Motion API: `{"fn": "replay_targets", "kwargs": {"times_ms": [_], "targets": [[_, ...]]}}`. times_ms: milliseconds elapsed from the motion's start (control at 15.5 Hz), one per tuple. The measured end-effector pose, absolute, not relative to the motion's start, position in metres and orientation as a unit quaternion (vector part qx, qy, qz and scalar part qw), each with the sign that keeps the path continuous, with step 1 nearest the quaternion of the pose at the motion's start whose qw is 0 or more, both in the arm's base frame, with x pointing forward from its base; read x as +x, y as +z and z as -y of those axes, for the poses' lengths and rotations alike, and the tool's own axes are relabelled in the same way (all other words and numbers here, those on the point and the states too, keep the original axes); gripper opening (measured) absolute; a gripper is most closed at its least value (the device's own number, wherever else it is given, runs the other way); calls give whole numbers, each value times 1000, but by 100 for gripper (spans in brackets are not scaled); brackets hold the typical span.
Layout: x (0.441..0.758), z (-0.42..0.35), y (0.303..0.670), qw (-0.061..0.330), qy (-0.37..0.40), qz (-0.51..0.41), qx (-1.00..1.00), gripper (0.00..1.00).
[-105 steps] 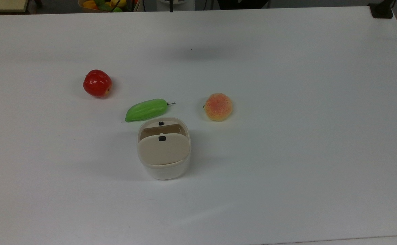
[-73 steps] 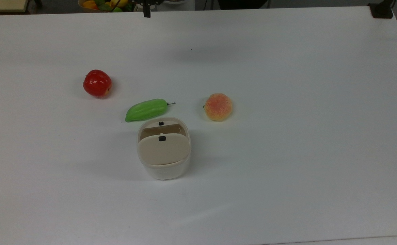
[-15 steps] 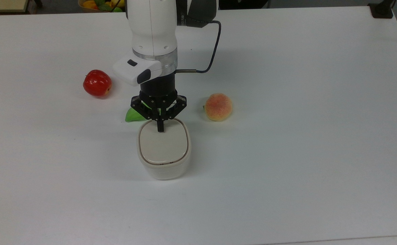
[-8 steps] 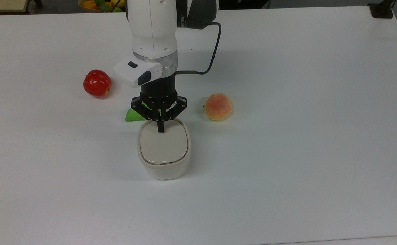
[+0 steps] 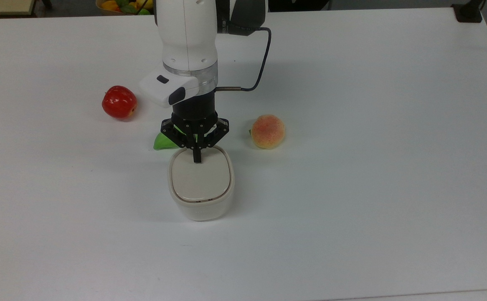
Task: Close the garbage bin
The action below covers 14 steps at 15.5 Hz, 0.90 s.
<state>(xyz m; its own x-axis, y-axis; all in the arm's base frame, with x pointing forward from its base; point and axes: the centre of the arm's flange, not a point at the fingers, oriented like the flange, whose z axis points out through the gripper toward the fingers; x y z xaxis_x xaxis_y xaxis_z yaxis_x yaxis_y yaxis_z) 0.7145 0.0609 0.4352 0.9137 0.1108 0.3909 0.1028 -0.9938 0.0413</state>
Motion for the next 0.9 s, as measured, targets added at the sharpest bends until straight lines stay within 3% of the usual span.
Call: {"fn": "replay_targets", "kwargs": {"times_ms": [194, 387, 904], "targets": [[711, -60, 444, 11, 183, -54, 982, 1], [697, -59, 475, 15, 151, -53, 987, 1], [614, -49, 563, 34, 10, -47, 998, 1]]}}
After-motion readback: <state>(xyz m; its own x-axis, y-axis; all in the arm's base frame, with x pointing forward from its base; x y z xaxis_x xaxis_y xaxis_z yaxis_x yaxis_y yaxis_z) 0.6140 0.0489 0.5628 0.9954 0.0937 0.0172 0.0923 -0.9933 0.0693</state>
